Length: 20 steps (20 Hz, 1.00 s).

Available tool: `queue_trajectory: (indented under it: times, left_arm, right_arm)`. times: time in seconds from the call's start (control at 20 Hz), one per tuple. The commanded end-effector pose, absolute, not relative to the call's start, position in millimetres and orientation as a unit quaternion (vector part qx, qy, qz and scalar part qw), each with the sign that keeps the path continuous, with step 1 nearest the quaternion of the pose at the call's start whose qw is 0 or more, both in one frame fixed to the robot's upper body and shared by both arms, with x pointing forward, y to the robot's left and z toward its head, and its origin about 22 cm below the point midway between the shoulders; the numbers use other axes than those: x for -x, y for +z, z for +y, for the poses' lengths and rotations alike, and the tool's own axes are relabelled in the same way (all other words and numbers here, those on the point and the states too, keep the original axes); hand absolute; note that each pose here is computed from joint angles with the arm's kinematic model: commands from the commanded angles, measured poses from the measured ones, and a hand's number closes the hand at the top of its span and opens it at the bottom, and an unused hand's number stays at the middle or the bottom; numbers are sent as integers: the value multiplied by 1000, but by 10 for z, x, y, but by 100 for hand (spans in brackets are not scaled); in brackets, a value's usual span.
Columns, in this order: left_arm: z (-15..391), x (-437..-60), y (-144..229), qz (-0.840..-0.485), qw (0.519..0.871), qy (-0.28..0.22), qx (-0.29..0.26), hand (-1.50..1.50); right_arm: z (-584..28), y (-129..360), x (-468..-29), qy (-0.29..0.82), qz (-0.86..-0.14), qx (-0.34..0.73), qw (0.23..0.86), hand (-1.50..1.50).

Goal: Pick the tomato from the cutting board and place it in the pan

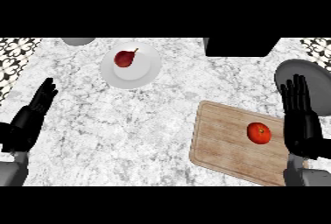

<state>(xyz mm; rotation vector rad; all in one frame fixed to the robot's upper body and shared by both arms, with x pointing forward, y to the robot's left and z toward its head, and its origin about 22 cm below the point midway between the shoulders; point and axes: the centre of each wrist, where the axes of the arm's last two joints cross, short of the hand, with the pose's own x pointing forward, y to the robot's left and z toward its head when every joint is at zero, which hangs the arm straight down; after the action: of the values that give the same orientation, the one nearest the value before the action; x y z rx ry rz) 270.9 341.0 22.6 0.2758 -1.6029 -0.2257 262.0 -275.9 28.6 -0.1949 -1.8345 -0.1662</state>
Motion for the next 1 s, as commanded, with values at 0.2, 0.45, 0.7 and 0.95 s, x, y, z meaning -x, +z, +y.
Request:
queue_trajectory:
  times: [0.2, 0.45, 0.7, 0.95]
  left_arm:
    - [2604, -2713, 40, -681, 726, -83, 35, 0]
    - [2130, -2688, -36, -636, 760, -54, 120, 0]
    - [2200, -2532, 41, -626, 772, -41, 102, 0]
    - [2198, -2632, 44, -625, 773, -45, 99, 0]
  right_arm:
    - [-2777, 713, -3033, 263, -766, 114, 576, 150]
    - [-3018, 763, -3134, 385, -759, 279, 445, -150]
    - [-2902, 788, -3236, 410, -782, 242, 402, -150]
    - [-2830, 778, -3146, 599, -581, 325, 444, -150]
